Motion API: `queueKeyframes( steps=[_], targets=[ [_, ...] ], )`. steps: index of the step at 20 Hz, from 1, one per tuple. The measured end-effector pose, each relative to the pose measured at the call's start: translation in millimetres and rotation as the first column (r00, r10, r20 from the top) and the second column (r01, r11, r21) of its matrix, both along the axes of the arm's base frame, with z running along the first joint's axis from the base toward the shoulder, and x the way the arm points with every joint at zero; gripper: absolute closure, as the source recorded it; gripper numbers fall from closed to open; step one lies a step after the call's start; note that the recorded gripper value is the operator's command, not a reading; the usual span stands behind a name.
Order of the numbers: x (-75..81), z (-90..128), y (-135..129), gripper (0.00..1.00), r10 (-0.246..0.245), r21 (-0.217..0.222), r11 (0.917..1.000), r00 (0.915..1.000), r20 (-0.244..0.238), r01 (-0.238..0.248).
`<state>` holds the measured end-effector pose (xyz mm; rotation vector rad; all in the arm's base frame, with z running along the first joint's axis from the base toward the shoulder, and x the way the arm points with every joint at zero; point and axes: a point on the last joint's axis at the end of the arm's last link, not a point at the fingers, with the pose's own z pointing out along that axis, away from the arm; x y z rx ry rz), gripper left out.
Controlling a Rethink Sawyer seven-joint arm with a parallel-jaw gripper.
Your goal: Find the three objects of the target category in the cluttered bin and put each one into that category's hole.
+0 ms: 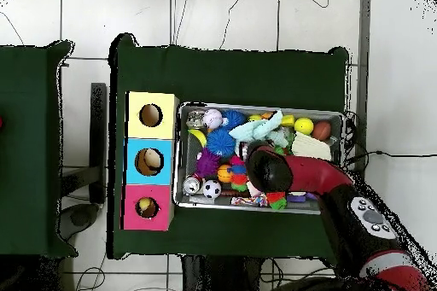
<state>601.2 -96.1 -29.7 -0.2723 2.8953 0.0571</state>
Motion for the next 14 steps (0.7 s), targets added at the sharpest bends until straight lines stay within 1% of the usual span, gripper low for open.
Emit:
queueKeyframes(
  steps=[1,3,6,9,11,14],
  targets=[
    [-2.6,-1.5,12.9,0.0,0.028,-0.018,0.9994,0.9995,-0.012,-0.029],
    [-3.5,-1.5,20.1,0.0,0.043,-0.028,0.9987,0.9989,-0.017,-0.043],
    [-5.8,0.7,40.1,0.0,0.072,-0.061,0.9954,0.9969,-0.033,-0.074],
    [-7.2,3.4,58.6,0.0,0.076,-0.09,0.9927,0.9962,-0.043,-0.08],
    [-8.4,4.8,73.6,0.0,0.065,-0.111,0.9914,0.9968,-0.047,-0.07],
    [-9.1,5.8,80.0,0.0,0.048,-0.121,0.9912,0.9978,-0.046,-0.053]
  ],
)
